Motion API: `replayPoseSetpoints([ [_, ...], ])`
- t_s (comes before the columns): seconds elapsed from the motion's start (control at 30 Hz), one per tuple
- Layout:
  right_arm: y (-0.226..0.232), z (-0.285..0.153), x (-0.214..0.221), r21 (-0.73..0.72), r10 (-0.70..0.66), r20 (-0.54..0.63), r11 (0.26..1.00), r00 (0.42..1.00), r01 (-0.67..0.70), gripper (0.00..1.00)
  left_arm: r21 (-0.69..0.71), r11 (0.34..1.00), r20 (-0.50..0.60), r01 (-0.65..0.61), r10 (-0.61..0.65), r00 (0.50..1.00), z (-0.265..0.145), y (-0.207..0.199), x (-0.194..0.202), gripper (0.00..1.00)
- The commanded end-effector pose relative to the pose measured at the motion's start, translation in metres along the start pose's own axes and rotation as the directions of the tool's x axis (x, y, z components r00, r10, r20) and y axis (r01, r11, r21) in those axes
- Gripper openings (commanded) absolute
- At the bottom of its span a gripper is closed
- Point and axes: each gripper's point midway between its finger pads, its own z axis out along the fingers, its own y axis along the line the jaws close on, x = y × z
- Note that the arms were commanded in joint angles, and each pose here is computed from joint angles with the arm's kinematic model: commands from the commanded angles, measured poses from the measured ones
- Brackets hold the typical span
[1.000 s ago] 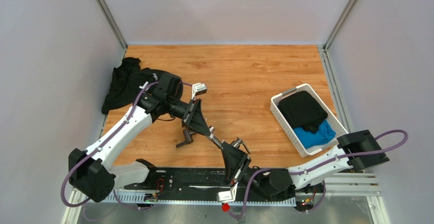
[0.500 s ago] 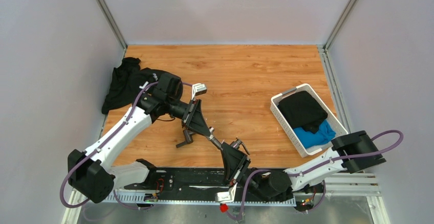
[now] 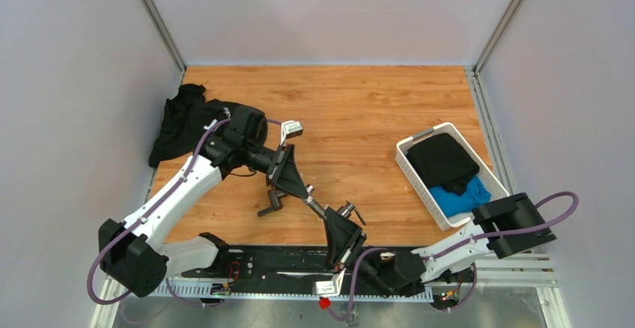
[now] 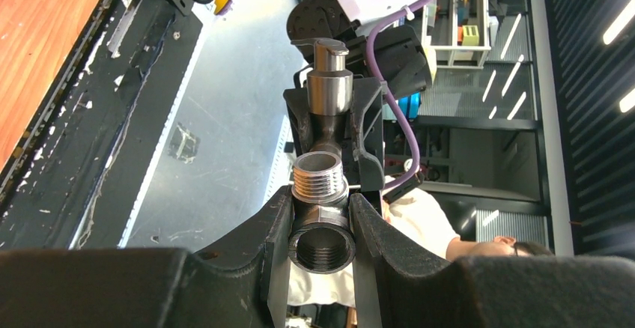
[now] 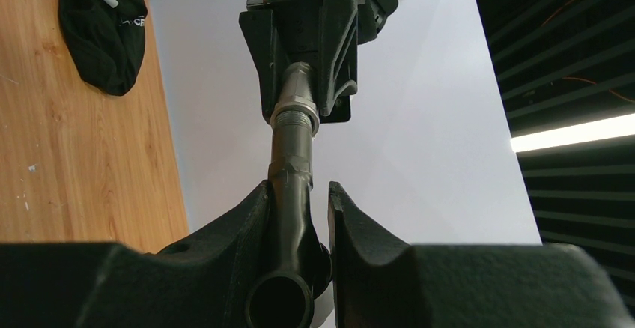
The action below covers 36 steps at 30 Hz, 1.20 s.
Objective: Install the water faucets
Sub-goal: Install the water faucet onto the adaptor.
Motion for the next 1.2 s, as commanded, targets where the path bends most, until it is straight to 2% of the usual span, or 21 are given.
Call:
replayPoseSetpoints([
  [0.0,-0.019,-0.002,0.003,0.076,0.067,-0.005,0.995,0.998,-0.067,0.0,0.022,1.0,-0.027,0.002,-0.001,1.0,0.001,-0.011,0.003,0.0],
  [0.67,-0.011,-0.002,0.016,0.043,0.096,-0.125,0.995,0.988,-0.091,0.0,-0.003,1.0,-0.018,0.005,-0.005,1.0,0.004,-0.004,-0.009,0.0],
  [1.17,-0.009,0.003,0.006,0.058,0.281,-0.068,0.959,0.957,-0.278,0.0,0.022,0.999,-0.025,-0.024,0.025,0.999,0.001,-0.012,0.0,0.0],
])
